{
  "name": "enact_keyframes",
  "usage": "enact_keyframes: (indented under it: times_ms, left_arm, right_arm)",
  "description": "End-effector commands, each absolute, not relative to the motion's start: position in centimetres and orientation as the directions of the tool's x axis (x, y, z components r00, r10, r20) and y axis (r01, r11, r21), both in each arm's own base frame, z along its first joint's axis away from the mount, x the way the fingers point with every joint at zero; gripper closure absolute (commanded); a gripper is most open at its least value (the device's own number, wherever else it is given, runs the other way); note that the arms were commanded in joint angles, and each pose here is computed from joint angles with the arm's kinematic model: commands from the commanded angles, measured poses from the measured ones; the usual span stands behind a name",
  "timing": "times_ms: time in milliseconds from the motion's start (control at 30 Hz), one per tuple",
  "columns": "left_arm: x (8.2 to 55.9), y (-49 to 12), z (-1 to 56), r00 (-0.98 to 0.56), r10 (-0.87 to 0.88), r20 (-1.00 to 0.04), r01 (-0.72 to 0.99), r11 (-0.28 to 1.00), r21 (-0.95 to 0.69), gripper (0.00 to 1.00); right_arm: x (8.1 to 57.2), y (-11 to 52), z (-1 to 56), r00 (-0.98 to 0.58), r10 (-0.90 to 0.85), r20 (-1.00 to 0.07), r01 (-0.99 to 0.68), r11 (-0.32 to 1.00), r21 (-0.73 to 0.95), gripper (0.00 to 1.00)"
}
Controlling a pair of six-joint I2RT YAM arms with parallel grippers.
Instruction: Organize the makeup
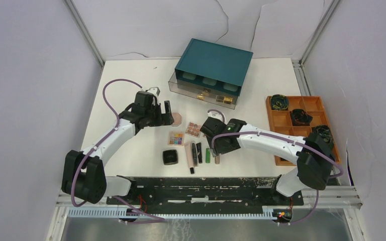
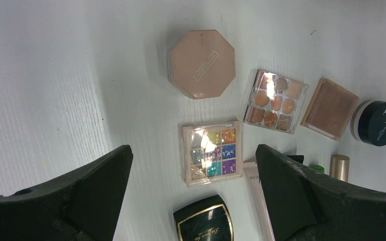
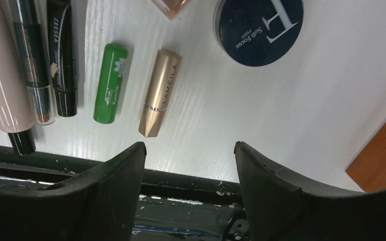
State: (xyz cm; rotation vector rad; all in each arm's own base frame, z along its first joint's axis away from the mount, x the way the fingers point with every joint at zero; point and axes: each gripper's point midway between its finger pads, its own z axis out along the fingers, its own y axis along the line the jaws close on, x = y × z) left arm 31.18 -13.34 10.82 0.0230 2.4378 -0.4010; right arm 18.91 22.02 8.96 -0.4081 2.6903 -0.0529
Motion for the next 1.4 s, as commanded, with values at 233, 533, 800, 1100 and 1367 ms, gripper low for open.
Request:
enact_keyframes:
  times_ms: [233, 533, 800, 1100, 1367]
  left_arm:
    - [31.9, -13.9, 11.4, -0.759, -0.055, -0.649, 0.171, 0.944, -0.28, 0.01]
    - [31.1, -13.6, 11.4, -0.759, -0.056, -0.649, 0.169, 0.945, -0.279, 0.01]
    - [30.6, -13.4, 11.2, -0.762, -0.049, -0.646, 0.172, 0.946, -0.275, 0.01]
    - [30.5, -13.3, 10.9, -0.767, -0.044, -0.64, 0.17, 0.948, -0.269, 0.01]
    - [30.7, -13.3, 10.7, -0.766, -0.049, -0.641, 0.164, 0.949, -0.269, 0.01]
  right_arm:
    - [19.4, 25.6, 6.8, -0.87, -0.187, -0.456, -0.238, 0.969, 0.058, 0.3]
    - [19.7, 25.0, 3.7, -0.886, -0.16, -0.434, -0.179, 0.984, 0.001, 0.4]
    - [19.7, 23.2, 2.0, -0.887, -0.177, -0.427, -0.156, 0.984, -0.085, 0.47]
    - [19.5, 23.6, 0.2, -0.896, -0.204, -0.393, -0.181, 0.979, -0.096, 0.66]
    - [20.7, 23.9, 6.2, -0.865, -0.235, -0.444, -0.21, 0.972, -0.106, 0.99]
